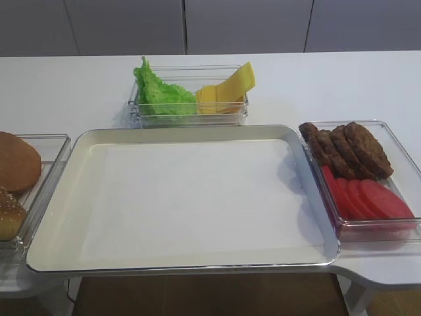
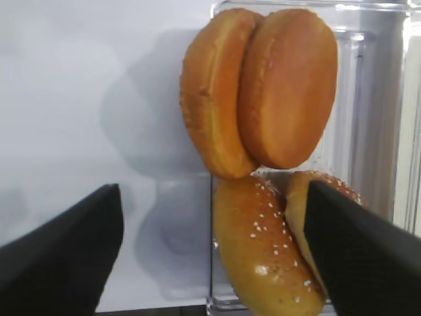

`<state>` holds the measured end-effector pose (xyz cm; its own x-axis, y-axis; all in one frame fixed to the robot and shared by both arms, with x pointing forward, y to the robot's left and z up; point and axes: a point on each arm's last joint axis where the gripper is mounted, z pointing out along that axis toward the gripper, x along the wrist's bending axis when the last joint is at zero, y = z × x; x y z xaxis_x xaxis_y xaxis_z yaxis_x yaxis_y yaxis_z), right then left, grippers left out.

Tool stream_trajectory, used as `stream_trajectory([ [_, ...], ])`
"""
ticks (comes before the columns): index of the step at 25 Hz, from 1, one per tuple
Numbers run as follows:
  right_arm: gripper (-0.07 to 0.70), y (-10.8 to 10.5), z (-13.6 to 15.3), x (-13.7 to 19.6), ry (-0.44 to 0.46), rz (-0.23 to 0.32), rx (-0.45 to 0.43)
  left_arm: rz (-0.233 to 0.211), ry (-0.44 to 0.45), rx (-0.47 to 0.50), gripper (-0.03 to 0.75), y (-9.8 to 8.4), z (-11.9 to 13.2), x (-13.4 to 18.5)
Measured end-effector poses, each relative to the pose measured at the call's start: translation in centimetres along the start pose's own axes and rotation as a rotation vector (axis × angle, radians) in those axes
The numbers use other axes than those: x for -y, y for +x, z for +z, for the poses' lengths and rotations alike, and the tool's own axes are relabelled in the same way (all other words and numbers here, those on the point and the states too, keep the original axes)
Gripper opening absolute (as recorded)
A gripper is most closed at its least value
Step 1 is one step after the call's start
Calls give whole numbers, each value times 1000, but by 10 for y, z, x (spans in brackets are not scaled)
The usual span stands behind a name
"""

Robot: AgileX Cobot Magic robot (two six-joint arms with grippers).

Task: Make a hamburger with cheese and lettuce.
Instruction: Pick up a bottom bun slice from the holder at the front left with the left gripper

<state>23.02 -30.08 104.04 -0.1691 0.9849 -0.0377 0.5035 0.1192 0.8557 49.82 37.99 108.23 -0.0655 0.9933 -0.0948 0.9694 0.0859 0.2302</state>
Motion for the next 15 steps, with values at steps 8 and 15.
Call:
stream_trajectory([
  [8, 391, 0, 0, 0, -2, 0, 0, 74, -1, 4, 643, 0, 1, -1],
  [15, 391, 0, 0, 0, -2, 0, 0, 74, 13, 3, 643, 1, 5, -2],
])
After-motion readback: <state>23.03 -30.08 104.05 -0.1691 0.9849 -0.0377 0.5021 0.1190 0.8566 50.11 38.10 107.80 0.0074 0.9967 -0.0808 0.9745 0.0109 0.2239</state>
